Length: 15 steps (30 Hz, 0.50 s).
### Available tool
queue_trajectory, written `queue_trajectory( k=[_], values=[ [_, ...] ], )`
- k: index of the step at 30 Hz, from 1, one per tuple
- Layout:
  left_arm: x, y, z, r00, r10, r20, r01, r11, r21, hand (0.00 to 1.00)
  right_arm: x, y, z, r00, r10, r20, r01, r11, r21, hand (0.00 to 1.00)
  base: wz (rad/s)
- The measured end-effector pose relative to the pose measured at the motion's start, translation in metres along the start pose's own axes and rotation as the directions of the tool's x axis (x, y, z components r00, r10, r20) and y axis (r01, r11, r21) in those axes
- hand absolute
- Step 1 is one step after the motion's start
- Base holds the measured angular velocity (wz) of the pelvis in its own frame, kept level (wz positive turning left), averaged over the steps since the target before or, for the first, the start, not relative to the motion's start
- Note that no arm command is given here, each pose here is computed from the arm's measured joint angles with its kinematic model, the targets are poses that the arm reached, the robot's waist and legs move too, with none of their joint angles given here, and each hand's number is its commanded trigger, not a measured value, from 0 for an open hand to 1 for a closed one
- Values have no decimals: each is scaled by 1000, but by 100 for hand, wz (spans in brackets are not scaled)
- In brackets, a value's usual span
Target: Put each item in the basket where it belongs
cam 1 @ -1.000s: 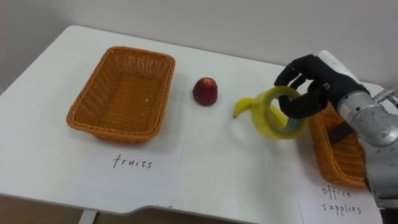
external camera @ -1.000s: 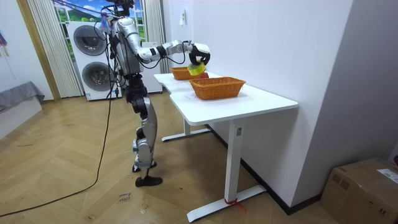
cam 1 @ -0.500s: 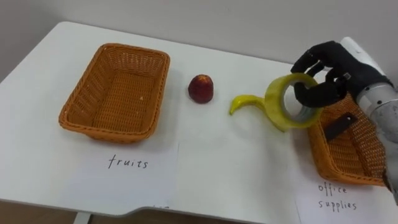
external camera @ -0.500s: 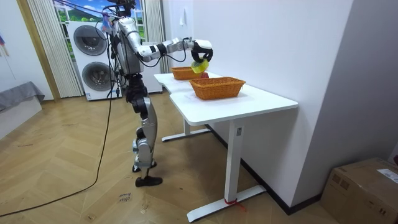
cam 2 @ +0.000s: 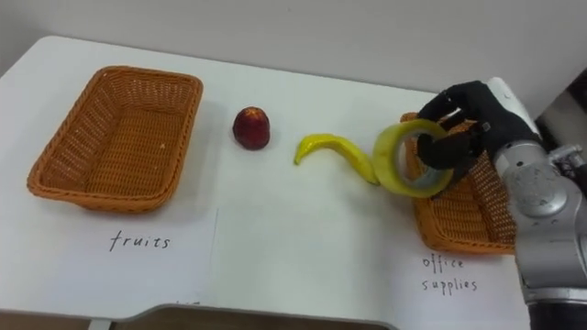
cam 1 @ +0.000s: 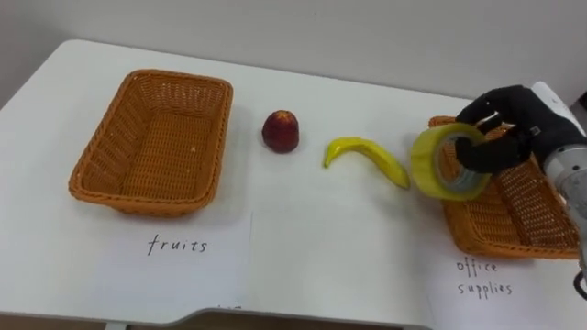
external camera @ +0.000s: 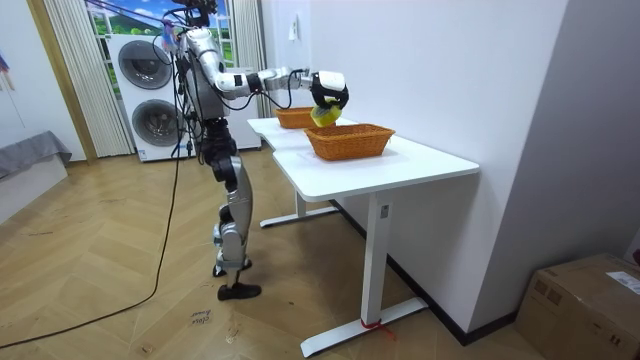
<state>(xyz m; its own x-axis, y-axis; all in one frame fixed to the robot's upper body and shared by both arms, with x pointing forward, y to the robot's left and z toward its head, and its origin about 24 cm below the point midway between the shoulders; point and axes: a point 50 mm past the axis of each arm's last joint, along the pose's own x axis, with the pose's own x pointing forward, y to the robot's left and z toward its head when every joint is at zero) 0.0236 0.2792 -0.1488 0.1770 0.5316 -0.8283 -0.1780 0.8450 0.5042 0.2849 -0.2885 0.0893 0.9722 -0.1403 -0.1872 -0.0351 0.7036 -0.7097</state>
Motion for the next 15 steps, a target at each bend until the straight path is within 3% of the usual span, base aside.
queue_trajectory(
  k=[15],
  values=[
    [0,9,-4,999,33,-9,-33,998,-52,0,-11,-14,-35,992,-74,-98,84,992,95,100,0]
  ],
)
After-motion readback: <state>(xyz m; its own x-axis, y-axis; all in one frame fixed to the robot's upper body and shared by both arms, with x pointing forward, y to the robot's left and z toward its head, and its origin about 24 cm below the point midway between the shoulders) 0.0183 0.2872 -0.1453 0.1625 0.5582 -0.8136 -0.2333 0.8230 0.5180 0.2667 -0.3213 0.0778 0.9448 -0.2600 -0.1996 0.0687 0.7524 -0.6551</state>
